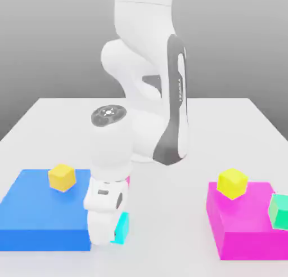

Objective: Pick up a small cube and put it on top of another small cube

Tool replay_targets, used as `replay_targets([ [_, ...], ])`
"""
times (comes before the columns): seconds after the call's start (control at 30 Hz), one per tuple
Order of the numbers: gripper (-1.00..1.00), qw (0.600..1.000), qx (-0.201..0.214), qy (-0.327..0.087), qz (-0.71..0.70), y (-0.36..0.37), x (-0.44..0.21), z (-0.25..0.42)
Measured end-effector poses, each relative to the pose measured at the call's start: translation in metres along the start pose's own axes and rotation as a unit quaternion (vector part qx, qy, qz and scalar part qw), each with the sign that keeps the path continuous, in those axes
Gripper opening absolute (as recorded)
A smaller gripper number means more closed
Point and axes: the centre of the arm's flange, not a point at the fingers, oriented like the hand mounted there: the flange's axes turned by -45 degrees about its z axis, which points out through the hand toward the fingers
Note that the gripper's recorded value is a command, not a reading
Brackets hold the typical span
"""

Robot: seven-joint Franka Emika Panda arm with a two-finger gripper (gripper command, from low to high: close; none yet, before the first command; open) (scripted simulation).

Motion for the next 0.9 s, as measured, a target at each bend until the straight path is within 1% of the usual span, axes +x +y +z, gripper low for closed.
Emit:
replay_targets([
  [0.07, -1.0, 1.0, -0.001, 0.0, 0.0, 0.0, 0.0, 0.0],
  [0.3, -1.0, 1.0, -0.008, -0.004, -0.002, 0.007, -0.001, -0.039],
  [0.5, -1.0, 1.0, -0.002, -0.001, 0.0, 0.001, 0.0, -0.062],
  [0.53, -1.0, 1.0, 0.0, 0.002, -0.013, 0.004, 0.01, -0.067],
  [0.63, -1.0, 0.994, 0.005, 0.011, -0.106, 0.02, 0.089, -0.087],
  [0.73, -1.0, 0.979, 0.008, 0.016, -0.204, 0.023, 0.177, -0.115],
  [0.8, -1.0, 0.964, 0.009, 0.015, -0.266, 0.014, 0.234, -0.137],
  [0.83, -1.0, 0.955, -0.002, 0.016, -0.296, 0.008, 0.264, -0.151],
  [0.9, -1.0, 0.935, 0.004, 0.009, -0.354, -0.013, 0.317, -0.175],
])
